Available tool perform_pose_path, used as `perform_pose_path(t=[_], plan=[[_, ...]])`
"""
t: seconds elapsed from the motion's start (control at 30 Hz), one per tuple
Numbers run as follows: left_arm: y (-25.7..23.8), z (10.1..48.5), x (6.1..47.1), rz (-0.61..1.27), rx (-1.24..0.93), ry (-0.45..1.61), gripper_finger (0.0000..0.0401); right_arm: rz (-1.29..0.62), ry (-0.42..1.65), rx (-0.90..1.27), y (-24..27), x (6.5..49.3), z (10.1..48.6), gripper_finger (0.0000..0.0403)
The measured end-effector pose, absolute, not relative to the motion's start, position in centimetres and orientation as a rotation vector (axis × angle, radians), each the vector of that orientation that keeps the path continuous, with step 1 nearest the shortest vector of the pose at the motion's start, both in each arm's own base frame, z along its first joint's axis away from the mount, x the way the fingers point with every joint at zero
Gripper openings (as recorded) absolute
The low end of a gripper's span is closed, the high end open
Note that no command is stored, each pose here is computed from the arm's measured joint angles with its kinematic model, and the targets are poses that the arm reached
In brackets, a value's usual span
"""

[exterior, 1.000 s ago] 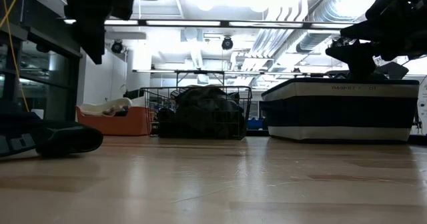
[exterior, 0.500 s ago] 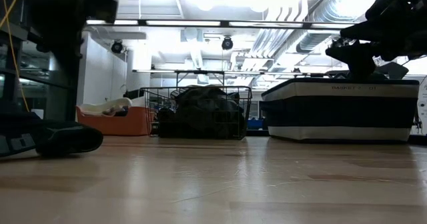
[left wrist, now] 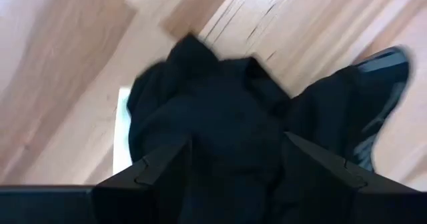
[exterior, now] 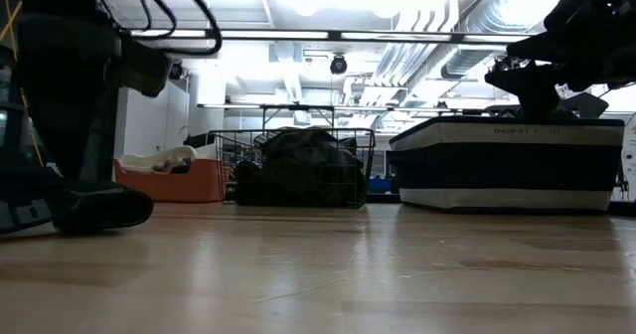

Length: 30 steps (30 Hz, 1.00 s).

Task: Pick & Place Cloths
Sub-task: Put the black boxer into the gold wire basket

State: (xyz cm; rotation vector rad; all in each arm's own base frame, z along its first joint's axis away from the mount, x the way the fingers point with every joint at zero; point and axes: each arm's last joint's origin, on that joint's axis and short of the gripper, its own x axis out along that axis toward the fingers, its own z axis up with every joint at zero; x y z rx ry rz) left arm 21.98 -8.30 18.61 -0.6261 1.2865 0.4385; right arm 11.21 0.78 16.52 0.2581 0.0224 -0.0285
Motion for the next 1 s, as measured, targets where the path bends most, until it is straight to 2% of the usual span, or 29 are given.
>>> perform_pose_path(t=[0.43, 0.57, 0.73, 0.77, 0.9, 1.0], plan=[[-8.2, 15.7, 21.8, 0.567, -0.651, 1.361, 0.0216, -0.028, 0.019, 0.258, 0.8, 11.2, 16.6, 0.0259], [-8.2, 15.5, 22.0, 0.572, -0.635, 1.346, 0.0164, -0.028, 0.02, 0.258, 0.8, 11.2, 16.5, 0.0259], [-8.2, 15.6, 22.0, 0.557, -0.584, 1.333, 0.0035, -0.028, 0.021, 0.258, 0.8, 11.2, 16.5, 0.0259], [-8.1, 15.6, 22.0, 0.556, -0.579, 1.331, 0.0022, -0.028, 0.022, 0.258, 0.8, 11.2, 16.5, 0.0259], [-8.2, 16.2, 22.2, 0.529, -0.552, 1.325, 0.0022, -0.028, 0.02, 0.258, 0.8, 11.2, 16.5, 0.0259], [-8.4, 18.2, 22.8, 0.495, -0.531, 1.28, 0.001, -0.028, 0.02, 0.258, 0.8, 11.2, 16.5, 0.0259]])
